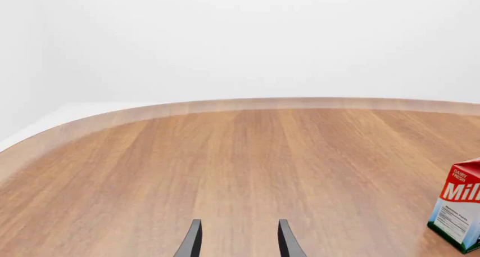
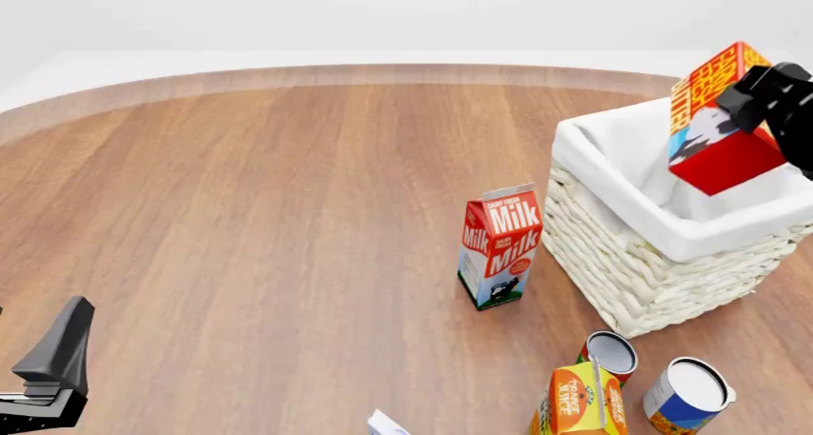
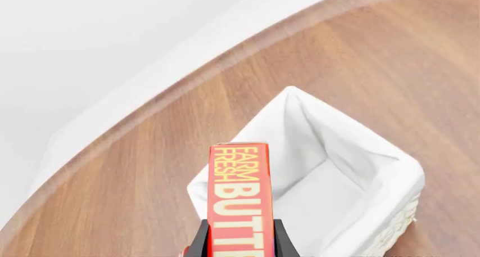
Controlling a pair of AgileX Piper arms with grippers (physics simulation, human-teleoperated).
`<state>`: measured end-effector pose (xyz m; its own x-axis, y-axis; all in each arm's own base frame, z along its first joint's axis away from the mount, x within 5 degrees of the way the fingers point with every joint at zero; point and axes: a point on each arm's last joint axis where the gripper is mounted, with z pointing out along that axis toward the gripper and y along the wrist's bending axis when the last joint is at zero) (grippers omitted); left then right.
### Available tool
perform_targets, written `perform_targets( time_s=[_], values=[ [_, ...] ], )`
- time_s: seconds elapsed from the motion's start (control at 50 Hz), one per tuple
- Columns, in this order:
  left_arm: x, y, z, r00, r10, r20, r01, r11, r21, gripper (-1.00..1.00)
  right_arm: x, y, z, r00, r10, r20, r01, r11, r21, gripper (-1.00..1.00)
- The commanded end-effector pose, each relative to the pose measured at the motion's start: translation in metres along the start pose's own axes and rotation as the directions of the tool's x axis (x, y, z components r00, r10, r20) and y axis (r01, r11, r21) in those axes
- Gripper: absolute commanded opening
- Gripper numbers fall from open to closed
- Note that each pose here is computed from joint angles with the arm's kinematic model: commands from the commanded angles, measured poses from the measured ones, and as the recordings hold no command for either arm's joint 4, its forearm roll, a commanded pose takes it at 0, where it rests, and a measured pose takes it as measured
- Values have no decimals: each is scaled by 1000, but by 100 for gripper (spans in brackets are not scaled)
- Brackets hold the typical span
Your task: Pick up the cream cheese box and the butter, and put them in the basket.
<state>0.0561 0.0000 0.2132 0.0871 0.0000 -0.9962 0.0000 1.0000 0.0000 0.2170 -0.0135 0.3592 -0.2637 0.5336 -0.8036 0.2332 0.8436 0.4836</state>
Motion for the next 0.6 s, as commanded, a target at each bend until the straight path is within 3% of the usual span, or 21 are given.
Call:
perform_targets(
  time_s=[0.02,0.6],
  values=[
    [0,0,0,1000,0,0,0,1000,0,100,-1,0,2,999,32,14,-32,999,-11,-100],
    [0,0,0,1000,0,0,0,1000,0,100,5,-11,10,998,64,20,-65,998,19,-100]
  ],
)
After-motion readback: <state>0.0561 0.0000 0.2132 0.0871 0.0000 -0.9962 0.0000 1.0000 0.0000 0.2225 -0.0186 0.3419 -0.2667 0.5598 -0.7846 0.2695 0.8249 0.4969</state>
